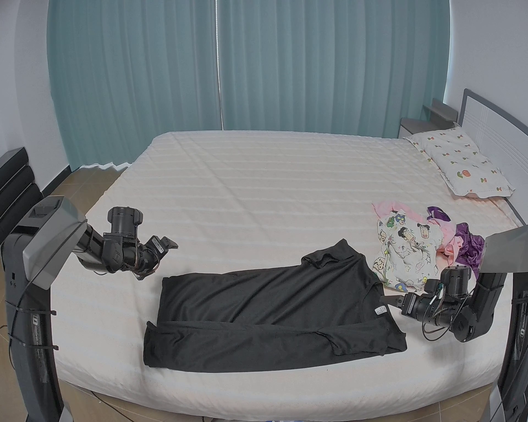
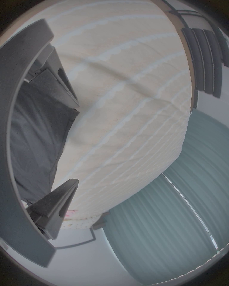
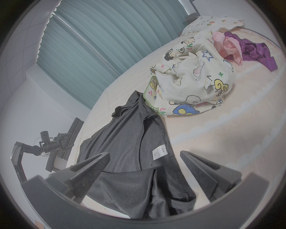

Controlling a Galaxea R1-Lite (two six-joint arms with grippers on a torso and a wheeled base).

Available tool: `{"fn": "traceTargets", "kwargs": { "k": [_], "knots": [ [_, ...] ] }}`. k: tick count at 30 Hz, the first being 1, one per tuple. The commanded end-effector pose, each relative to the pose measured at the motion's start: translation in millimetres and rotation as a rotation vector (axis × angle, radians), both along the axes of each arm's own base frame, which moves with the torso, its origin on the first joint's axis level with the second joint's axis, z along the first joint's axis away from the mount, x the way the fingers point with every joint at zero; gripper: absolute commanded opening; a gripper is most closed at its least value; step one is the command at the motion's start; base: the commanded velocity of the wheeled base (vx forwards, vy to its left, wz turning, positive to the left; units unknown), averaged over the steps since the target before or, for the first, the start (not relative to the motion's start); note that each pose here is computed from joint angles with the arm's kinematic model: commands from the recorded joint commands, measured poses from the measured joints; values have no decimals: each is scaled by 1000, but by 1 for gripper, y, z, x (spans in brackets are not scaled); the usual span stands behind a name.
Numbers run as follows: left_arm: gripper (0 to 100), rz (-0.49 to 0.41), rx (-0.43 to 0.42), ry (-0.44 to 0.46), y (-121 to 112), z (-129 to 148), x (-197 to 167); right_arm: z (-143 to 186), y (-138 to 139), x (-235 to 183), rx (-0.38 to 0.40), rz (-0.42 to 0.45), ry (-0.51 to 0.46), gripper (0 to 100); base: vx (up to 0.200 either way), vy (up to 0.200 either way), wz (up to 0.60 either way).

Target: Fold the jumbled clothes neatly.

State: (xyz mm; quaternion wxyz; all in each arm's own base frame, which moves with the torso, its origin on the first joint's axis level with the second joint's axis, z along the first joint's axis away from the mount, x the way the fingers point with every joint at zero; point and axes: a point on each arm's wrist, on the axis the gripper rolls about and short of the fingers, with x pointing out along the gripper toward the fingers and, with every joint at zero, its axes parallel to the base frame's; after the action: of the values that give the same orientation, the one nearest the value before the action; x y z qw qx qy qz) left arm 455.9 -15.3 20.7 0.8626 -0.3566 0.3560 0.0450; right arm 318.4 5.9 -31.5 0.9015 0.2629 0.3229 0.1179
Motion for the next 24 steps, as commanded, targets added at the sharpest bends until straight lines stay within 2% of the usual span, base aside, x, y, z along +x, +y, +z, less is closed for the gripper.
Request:
{"fn": "traceTargets", "kwargs": {
  "k": [1,12,19,20,24],
  "knots": [
    [100,-30,36,64,-1,-35,4,0,1,0,0,5,1,100,0,0,0],
    [100,-74,73,69,-1,-48,6,0,1,1,-1,4,-4,100,0,0,0],
    [100,-83,67,67,-1,-48,6,0,2,2,-1,7,-7,100,0,0,0],
    [0,-84,66,62,-1,-47,7,0,5,2,0,16,-7,100,0,0,0],
    [0,-69,62,61,1,-48,9,3,8,3,2,23,-17,100,0,0,0]
  ]
}}
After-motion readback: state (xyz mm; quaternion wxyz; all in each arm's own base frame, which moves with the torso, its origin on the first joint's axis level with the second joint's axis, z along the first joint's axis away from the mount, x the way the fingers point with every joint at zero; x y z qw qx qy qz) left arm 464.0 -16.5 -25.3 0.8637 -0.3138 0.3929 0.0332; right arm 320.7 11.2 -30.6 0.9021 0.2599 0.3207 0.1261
